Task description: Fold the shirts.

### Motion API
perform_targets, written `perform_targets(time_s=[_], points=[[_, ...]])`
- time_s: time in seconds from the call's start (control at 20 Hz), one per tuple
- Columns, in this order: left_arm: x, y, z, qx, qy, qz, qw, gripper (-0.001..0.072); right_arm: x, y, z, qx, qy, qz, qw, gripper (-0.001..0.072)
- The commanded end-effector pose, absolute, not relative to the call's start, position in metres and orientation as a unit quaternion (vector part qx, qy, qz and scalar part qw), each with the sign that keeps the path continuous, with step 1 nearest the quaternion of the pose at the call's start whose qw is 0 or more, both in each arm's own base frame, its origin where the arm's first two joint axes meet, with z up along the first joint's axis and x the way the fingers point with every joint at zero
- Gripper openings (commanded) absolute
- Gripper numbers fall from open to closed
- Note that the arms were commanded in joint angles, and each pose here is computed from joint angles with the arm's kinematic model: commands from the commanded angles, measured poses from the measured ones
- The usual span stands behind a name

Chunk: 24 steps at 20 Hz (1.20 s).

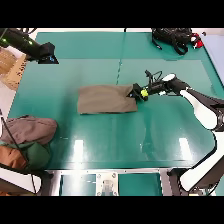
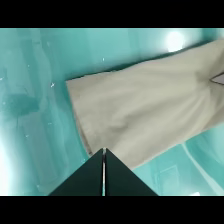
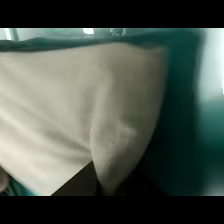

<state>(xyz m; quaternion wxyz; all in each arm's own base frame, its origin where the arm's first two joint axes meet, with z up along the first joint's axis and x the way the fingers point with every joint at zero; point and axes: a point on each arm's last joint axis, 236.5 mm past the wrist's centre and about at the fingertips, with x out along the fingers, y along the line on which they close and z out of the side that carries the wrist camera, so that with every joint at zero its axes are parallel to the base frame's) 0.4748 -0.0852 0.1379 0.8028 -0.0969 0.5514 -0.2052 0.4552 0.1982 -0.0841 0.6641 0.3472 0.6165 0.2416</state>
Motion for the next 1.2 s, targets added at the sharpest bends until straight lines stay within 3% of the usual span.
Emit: perform_targets(time_s=[0.0,0.1,0.25,0.4,0.55,0.7,0.9,1.15], points=[[0.47,-0.084,0.136,-0.097,0.561,-0.203,0.797,0.0023,0.473,0.206,-0.047,0.365,0.584,0.274,0.671,0.0016],[0.467,-0.084,0.135,-0.097,0.565,-0.204,0.793,0.0023,0.492,0.159,-0.015,0.374,0.548,0.246,0.706,0.0015],[0.467,-0.084,0.135,-0.096,0.566,-0.205,0.793,0.0023,0.491,0.031,0.017,0.372,0.519,0.144,0.756,0.0014],[0.467,-0.084,0.135,-0.096,0.566,-0.204,0.793,0.0023,0.457,-0.104,0.044,0.399,0.478,0.035,0.782,0.0014],[0.467,-0.084,0.135,-0.097,0.566,-0.205,0.793,0.0023,0.392,-0.22,0.055,0.43,0.431,-0.087,0.789,0.0014],[0.467,-0.084,0.135,-0.096,0.565,-0.205,0.793,0.0023,0.297,-0.294,0.033,0.484,0.412,-0.196,0.747,0.0014],[0.467,-0.084,0.135,-0.096,0.566,-0.205,0.793,0.0023,0.184,-0.324,-0.011,0.567,0.342,-0.322,0.676,0.0013],[0.467,-0.084,0.135,-0.096,0.565,-0.205,0.793,0.0023,0.135,-0.291,-0.074,0.623,0.336,-0.356,0.61,0.0014]])
